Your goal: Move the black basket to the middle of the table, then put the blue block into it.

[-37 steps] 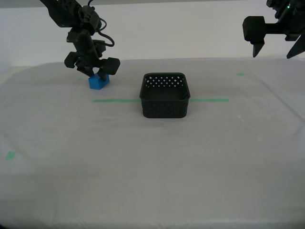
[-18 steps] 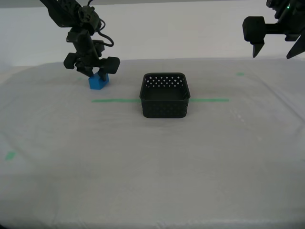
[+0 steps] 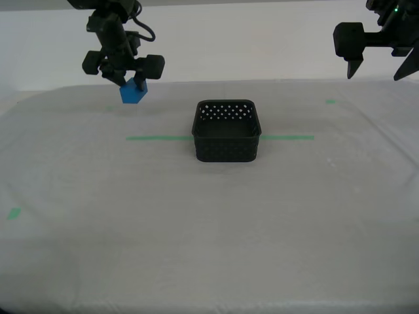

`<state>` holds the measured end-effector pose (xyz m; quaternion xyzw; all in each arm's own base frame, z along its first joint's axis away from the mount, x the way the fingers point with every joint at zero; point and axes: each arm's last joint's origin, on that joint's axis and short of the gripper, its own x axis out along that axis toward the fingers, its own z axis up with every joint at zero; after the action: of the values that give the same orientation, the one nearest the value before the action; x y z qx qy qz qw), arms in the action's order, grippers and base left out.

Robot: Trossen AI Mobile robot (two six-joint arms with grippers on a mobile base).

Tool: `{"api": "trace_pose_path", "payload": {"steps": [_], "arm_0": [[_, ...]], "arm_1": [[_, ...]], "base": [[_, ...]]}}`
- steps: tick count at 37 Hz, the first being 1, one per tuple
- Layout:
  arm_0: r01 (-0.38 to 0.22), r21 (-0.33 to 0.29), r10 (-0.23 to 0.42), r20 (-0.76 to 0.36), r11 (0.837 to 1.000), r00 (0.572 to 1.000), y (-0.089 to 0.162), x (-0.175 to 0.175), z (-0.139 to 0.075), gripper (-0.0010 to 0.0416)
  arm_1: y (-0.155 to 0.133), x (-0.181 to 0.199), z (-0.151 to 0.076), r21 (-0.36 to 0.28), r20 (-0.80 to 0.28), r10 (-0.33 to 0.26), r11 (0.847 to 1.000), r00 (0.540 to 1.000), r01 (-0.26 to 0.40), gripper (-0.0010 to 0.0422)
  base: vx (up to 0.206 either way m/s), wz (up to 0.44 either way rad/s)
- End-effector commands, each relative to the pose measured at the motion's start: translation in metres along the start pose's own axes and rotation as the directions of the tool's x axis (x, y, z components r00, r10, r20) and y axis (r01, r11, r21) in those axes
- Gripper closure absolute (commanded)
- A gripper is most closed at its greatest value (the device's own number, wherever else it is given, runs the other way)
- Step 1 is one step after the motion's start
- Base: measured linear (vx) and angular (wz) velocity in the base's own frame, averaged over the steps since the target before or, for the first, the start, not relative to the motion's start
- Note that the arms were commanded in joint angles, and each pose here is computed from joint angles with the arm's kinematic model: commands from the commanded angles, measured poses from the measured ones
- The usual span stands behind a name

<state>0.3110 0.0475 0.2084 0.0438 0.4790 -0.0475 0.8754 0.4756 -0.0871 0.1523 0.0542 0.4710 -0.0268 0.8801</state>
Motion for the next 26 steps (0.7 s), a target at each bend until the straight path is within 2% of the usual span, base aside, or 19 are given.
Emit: {"api": "trace_pose_path", "payload": {"steps": [1, 8, 16, 26], "arm_0": [[-0.001, 0.0, 0.001, 0.001, 1.0, 1.0, 0.0, 0.0, 0.0, 0.0007], [-0.001, 0.0, 0.001, 0.001, 1.0, 1.0, 0.0, 0.0, 0.0, 0.0007], [-0.001, 0.0, 0.001, 0.001, 1.0, 1.0, 0.0, 0.0, 0.0, 0.0007], [-0.001, 0.0, 0.001, 0.001, 1.0, 1.0, 0.0, 0.0, 0.0, 0.0007]], "arm_1": [[-0.006, -0.015, 0.004, -0.016, 0.003, 0.013, 1.0, 1.0, -0.013, 0.0413], [-0.024, -0.038, 0.006, -0.058, -0.002, -0.003, 0.998, 1.0, 0.003, 0.0413], [-0.06, -0.06, 0.003, -0.101, -0.007, -0.024, 0.995, 1.0, 0.023, 0.0413], [-0.119, -0.079, -0.009, -0.081, -0.005, -0.085, 0.993, 0.996, 0.084, 0.0413]], "base": [[0.0, 0.0], [0.0, 0.0], [0.0, 0.0], [0.0, 0.0]]}}
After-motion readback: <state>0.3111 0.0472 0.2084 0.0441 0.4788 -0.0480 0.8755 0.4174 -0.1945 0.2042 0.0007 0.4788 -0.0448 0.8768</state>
